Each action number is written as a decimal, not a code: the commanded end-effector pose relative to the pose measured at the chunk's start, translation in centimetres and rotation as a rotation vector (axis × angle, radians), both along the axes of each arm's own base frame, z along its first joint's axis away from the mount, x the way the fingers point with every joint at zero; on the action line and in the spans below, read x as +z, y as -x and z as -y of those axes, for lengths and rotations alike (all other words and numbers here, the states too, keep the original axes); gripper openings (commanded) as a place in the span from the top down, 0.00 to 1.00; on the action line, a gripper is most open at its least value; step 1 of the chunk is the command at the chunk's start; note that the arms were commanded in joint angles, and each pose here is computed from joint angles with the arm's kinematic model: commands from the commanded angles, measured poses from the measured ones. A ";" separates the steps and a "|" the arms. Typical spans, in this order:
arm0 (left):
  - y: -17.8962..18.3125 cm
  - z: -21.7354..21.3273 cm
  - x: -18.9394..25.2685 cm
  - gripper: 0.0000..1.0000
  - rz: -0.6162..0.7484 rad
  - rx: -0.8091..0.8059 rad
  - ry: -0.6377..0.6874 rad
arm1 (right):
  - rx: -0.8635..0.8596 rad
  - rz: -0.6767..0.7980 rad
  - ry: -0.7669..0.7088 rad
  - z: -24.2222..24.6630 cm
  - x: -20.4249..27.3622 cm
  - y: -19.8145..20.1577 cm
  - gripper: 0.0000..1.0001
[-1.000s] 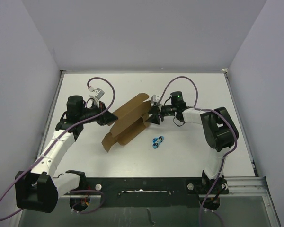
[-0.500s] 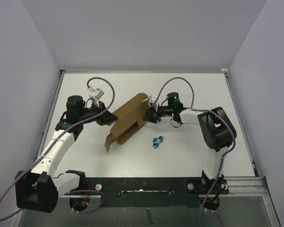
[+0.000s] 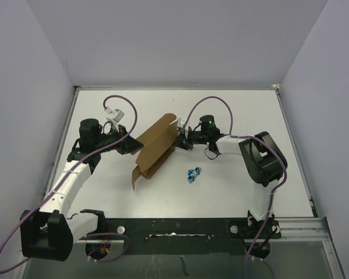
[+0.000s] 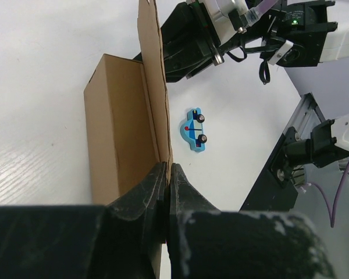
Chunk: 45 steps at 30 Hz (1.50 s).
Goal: Fold the paper box
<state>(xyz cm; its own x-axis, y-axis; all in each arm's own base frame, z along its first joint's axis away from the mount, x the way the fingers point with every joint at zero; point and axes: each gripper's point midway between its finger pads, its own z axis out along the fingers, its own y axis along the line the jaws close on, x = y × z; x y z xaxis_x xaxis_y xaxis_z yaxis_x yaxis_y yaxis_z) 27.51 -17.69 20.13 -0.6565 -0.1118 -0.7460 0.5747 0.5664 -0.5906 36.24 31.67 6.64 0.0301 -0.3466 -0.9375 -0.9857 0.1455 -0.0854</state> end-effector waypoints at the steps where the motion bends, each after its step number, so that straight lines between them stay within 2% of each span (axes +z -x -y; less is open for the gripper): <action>1: -0.7 -0.2 1.4 1.00 0.053 0.006 0.047 | -0.025 0.013 -0.020 -1.0 0.2 -0.2 0.88; 3: -0.9 -0.4 1.5 1.00 0.046 0.016 0.064 | -0.041 0.002 -0.032 -1.1 0.5 -0.3 0.81; 7: -1.2 -0.7 1.3 1.00 0.024 0.030 0.075 | -0.078 -0.028 -0.072 -1.5 1.1 -0.8 0.80; 8: -1.2 -0.7 1.3 1.00 0.023 0.034 0.076 | -0.088 -0.040 -0.082 -1.5 1.2 -0.9 0.83; 11: -1.5 -1.0 1.4 1.00 0.018 0.063 0.077 | -0.095 -0.050 -0.086 -1.4 1.7 -1.0 1.00; 13: -1.8 -1.3 1.7 1.00 0.016 0.094 0.082 | -0.095 -0.063 -0.073 -0.9 2.4 -1.3 1.00; 20: -3.0 -3.0 3.7 1.00 0.005 0.265 0.090 | -0.065 -0.161 0.081 1.9 5.5 -1.4 1.00; 24: -3.0 -3.3 3.7 1.00 -0.045 0.310 0.110 | -0.038 -0.244 0.228 3.7 6.3 -0.1 1.00; 29: -3.3 -3.7 0.4 1.00 -0.160 0.388 0.106 | -0.038 -0.328 0.482 6.2 4.9 1.9 1.00; 33: -3.6 -3.3 -1.9 1.00 -0.205 0.415 0.080 | -0.073 -0.340 0.633 7.2 3.0 1.7 1.00; 45: -3.1 -3.0 -6.0 1.00 -0.246 0.495 -0.017 | -0.093 -0.343 0.768 6.3 -1.3 1.2 0.96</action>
<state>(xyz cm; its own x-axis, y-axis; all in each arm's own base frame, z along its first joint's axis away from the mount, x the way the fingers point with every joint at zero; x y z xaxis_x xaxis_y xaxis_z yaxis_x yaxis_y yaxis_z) 29.24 -15.42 14.11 -0.7431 -0.4017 -0.5353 0.1108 0.7150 -0.6903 35.65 27.02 7.63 -0.2586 -0.8228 -0.5061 -0.9658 0.2318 0.1165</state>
